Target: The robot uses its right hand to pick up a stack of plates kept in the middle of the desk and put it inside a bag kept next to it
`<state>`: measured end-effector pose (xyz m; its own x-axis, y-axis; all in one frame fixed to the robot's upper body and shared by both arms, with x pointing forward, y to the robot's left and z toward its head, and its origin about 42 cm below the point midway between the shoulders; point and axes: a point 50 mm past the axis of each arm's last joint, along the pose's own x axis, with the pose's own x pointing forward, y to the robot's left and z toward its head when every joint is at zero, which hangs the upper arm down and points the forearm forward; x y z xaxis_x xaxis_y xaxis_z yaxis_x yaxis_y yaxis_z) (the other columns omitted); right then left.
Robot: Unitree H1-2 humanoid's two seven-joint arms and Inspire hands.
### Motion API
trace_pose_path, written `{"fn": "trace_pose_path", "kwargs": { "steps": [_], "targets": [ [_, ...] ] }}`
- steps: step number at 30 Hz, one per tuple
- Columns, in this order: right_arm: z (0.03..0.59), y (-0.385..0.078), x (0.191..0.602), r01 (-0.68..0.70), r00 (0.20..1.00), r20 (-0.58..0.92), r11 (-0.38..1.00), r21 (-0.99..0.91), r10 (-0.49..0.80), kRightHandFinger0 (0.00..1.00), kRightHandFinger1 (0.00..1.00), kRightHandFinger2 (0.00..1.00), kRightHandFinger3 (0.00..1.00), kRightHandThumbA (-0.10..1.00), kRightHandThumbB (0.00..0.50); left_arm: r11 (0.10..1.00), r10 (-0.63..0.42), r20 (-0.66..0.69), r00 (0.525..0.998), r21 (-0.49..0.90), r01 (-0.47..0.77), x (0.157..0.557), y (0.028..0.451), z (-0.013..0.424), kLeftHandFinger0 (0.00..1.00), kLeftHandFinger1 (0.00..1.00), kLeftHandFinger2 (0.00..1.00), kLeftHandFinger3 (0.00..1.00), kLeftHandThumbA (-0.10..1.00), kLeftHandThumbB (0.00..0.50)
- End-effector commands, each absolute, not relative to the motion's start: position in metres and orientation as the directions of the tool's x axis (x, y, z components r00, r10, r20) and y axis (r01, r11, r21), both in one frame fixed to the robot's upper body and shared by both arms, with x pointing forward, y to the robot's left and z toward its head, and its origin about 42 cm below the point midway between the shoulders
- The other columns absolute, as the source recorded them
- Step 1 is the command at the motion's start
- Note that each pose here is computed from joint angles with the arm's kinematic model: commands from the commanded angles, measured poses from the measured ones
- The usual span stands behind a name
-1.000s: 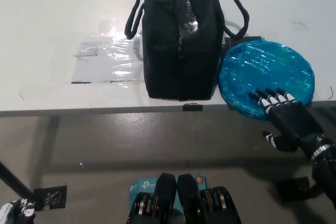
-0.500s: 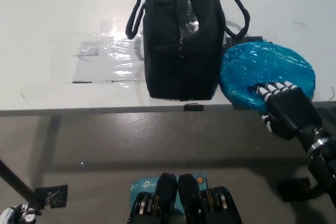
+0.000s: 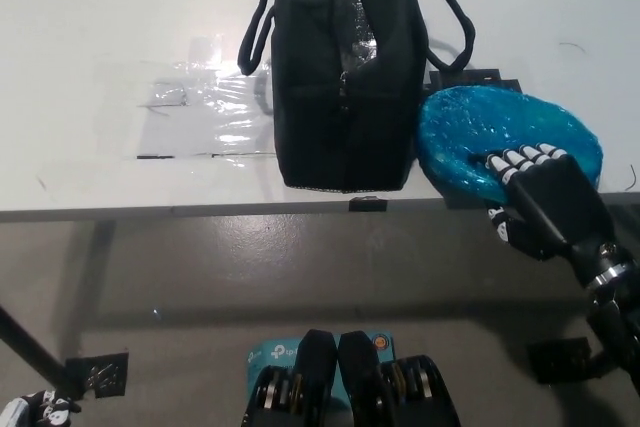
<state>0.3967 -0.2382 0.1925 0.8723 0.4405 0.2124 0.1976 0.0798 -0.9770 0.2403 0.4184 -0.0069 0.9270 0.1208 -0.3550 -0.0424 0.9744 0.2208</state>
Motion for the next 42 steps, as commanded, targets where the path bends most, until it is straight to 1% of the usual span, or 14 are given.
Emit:
{"fn": "trace_pose_path", "kwargs": {
  "steps": [1,3,5,9,15,18,20,22,24,30,31,34,38,42],
  "targets": [
    [0.215,-0.235,0.398,0.222,0.868,0.235,0.082,-0.972,0.438,0.0,0.02,0.32,0.07,-0.1,0.369,0.964,0.12,-0.338,0.934,0.263,-0.028,0.244,0.431,0.004,0.0,0.0,0.14,0.18,-0.1,0.5],
    [0.216,-0.234,0.397,0.219,0.869,0.233,0.082,-0.972,0.437,0.0,0.02,0.32,0.07,-0.1,0.369,0.965,0.118,-0.338,0.934,0.262,-0.028,0.244,0.431,0.004,0.0,0.0,0.14,0.18,-0.1,0.5],
    [0.226,-0.236,0.401,0.197,0.88,0.228,0.116,-0.974,0.416,0.0,0.05,0.35,0.05,-0.1,0.293,0.967,0.118,-0.333,0.936,0.253,-0.032,0.244,0.431,0.002,0.0,0.0,0.13,0.17,-0.1,0.5],
    [0.24,-0.242,0.403,0.171,0.907,0.231,0.194,-0.966,0.351,0.0,0.08,0.37,0.05,-0.1,0.248,0.964,0.12,-0.334,0.935,0.263,-0.03,0.244,0.431,0.002,0.0,0.0,0.13,0.18,-0.1,0.5],
    [0.259,-0.262,0.408,0.18,0.931,0.277,0.362,-0.915,0.237,0.0,0.1,0.38,0.03,-0.1,0.242,0.964,0.12,-0.337,0.934,0.265,-0.028,0.244,0.43,0.002,0.0,0.0,0.14,0.17,-0.1,0.5],
    [0.27,-0.277,0.414,0.196,0.948,0.294,0.498,-0.845,0.125,0.0,0.04,0.38,0.09,-0.1,0.153,0.963,0.123,-0.333,0.935,0.269,-0.031,0.24,0.432,0.001,0.0,0.0,0.14,0.17,-0.08,0.5],
    [0.276,-0.285,0.414,0.221,0.943,0.318,0.532,-0.817,0.098,0.0,0.02,0.37,0.1,-0.1,0.147,0.967,0.122,-0.335,0.934,0.253,-0.035,0.24,0.432,0.001,0.0,0.0,0.13,0.17,-0.06,0.5],
    [0.282,-0.292,0.414,0.241,0.941,0.333,0.568,-0.787,0.062,0.0,0.0,0.33,0.05,-0.1,0.244,0.968,0.126,-0.341,0.932,0.246,-0.041,0.238,0.431,0.0,0.0,0.0,0.14,0.16,-0.05,0.5],
    [0.288,-0.298,0.413,0.255,0.937,0.346,0.606,-0.754,0.036,0.0,0.0,0.28,0.02,-0.1,0.262,0.969,0.133,-0.34,0.931,0.241,-0.05,0.239,0.43,0.0,0.0,0.0,0.12,0.16,-0.1,0.5],
    [0.308,-0.309,0.414,0.292,0.939,0.337,0.687,-0.665,-0.072,0.0,0.0,0.31,0.09,-0.1,0.255,0.967,0.134,-0.337,0.932,0.249,-0.049,0.236,0.433,0.0,0.0,0.02,0.17,0.18,-0.1,0.5],
    [0.311,-0.311,0.415,0.3,0.934,0.35,0.697,-0.652,-0.074,0.0,0.0,0.22,0.04,-0.1,0.236,0.968,0.128,-0.336,0.933,0.247,-0.044,0.236,0.433,0.0,0.0,0.03,0.17,0.17,-0.1,0.5],
    [0.313,-0.313,0.415,0.309,0.929,0.36,0.717,-0.625,-0.086,0.0,0.0,0.16,0.0,-0.1,0.259,0.968,0.131,-0.336,0.933,0.247,-0.047,0.236,0.433,0.0,0.0,0.02,0.17,0.17,-0.09,0.5],
    [0.319,-0.319,0.417,0.32,0.924,0.362,0.775,-0.546,-0.126,0.0,0.0,0.15,0.0,-0.1,0.238,0.967,0.132,-0.336,0.932,0.251,-0.046,0.235,0.433,0.001,0.0,0.03,0.16,0.18,-0.08,0.5],
    [0.327,-0.318,0.42,0.318,0.92,0.355,0.849,-0.423,-0.167,0.0,0.0,0.17,0.12,-0.1,0.248,0.964,0.139,-0.346,0.928,0.26,-0.048,0.229,0.436,0.0,0.0,0.04,0.18,0.2,-0.1,0.5]
  ]
}}
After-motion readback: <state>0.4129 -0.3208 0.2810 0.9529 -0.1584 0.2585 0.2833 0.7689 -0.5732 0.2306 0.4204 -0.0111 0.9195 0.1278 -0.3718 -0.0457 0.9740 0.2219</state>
